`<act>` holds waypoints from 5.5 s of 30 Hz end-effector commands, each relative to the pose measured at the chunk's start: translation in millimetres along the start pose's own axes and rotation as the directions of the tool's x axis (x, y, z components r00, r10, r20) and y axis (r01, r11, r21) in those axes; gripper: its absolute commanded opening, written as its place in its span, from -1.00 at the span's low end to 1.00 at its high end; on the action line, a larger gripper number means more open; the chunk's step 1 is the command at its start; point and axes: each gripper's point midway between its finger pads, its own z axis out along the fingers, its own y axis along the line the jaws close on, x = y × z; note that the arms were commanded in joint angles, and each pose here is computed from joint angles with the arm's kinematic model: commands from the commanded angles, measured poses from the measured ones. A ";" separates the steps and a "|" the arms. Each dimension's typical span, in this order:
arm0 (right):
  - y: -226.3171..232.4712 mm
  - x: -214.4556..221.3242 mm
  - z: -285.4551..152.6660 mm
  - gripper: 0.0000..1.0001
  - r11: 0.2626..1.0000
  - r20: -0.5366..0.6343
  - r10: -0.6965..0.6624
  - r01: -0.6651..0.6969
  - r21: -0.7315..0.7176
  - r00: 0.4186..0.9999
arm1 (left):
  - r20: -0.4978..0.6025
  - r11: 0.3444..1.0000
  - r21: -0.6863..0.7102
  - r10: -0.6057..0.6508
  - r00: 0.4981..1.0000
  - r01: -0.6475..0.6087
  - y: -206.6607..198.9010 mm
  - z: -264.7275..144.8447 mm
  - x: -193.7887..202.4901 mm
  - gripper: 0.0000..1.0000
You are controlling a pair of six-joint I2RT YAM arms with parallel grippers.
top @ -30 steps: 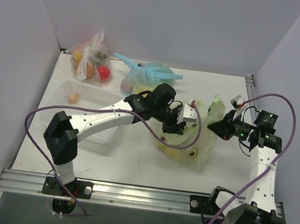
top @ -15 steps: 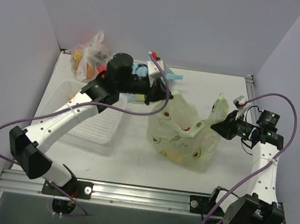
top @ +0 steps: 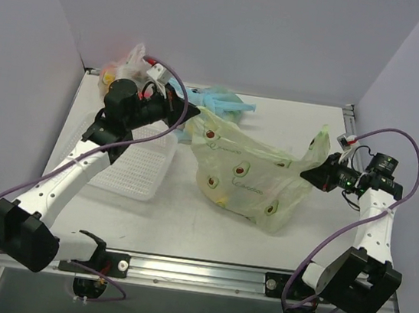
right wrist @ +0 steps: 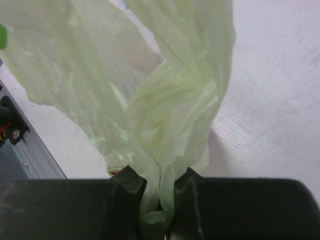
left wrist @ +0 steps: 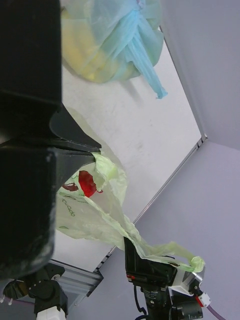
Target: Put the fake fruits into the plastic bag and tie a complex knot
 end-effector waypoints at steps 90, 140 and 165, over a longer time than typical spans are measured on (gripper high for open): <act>33.2 -31.7 69.4 -1.00 0.836 0.167 0.511 -0.533 0.134 0.843 | -0.335 0.623 0.624 0.759 0.559 -0.472 -122.6 85.5 232.0 -1.00; 77.7 -3.1 84.8 -1.00 0.969 0.008 0.239 -0.239 0.060 0.971 | -0.053 0.909 0.281 0.336 0.940 -0.309 -84.9 -43.1 -7.5 0.94; 120.2 14.9 103.8 -1.00 0.983 -0.173 0.006 -0.038 -0.180 0.985 | 0.091 0.526 0.666 0.647 0.757 -0.529 -108.9 21.4 137.9 -0.21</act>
